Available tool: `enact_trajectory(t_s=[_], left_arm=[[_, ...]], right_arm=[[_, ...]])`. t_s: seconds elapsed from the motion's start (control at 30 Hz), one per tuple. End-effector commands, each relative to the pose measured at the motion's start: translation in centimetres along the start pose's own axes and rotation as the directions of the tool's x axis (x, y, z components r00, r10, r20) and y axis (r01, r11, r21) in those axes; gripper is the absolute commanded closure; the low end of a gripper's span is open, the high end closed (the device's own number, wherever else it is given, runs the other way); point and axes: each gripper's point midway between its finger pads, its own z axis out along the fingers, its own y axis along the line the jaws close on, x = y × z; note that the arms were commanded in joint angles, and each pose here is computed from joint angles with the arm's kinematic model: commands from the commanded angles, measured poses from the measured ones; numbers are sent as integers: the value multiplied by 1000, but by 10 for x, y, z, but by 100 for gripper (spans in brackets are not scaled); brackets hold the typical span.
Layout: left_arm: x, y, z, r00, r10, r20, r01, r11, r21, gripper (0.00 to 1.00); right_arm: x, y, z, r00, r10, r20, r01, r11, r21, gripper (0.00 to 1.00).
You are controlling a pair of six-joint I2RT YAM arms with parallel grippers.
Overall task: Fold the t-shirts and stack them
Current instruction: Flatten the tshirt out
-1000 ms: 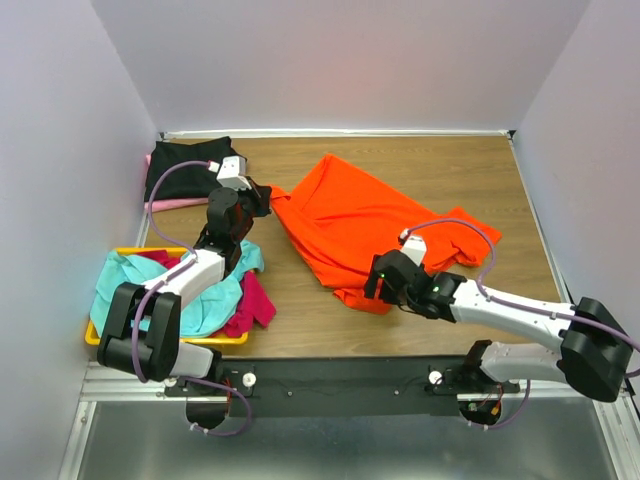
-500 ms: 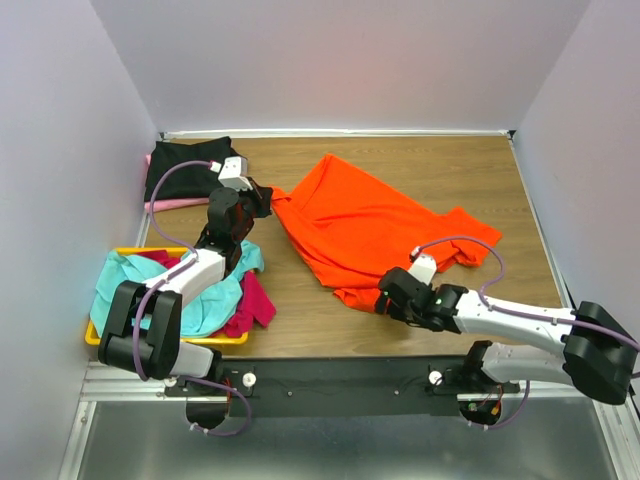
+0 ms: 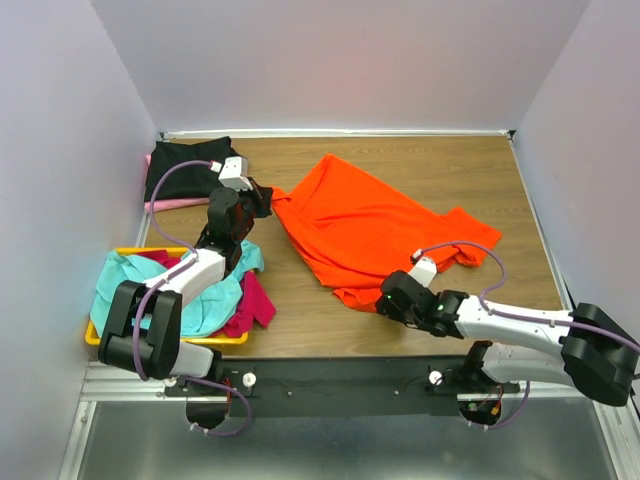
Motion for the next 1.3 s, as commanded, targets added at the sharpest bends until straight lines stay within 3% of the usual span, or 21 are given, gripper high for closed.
enact_trajectory(t_s=[0.0,0.07,0.2,0.33,0.53,0.7,0.77,0.8,0.87,1.07,1.27], left_arm=[[-2,2,4,1000,14,1,-14,1000,3,100],[-2,2,4,1000,14,-1,-14,1000,0,100],[1,5,6,1000,14,-9,-14,1000,-10,100],[3,6,8,1000,9,-13,-9,1000,-15,100],[13,12,12,999,-8,-35,7,999,-39,100],[23,13,12,997,-11,-73,8,999,-35,97],[24,19,10,997,-11,-74,6,998,-67,78],[25,25,7,998,-10,-67,4,995,-99,59],[25,29,2,998,-8,-63,1,993,-121,44],[22,15,-14,999,12,-41,-17,994,-109,40],[57,-20,-15,987,53,-154,-61,997,-49,41]], right_arm=[[2,0,8,1000,-21,12,21,1000,-1,49],[3,1,11,999,-36,12,36,999,0,54],[3,6,10,999,-51,2,51,999,-10,86],[-8,19,2,998,-50,28,52,997,-56,98],[-72,28,-24,972,-58,229,67,997,-28,99],[-143,19,-56,917,-5,398,8,1000,-6,99],[-162,7,-66,898,3,440,-15,1000,24,99],[-168,2,-71,890,1,456,-23,999,43,99],[-179,-9,-77,876,-3,481,-36,997,73,99],[-201,-28,-93,839,-24,544,-65,988,143,99],[-228,-40,-103,806,-46,590,-103,971,217,99]])
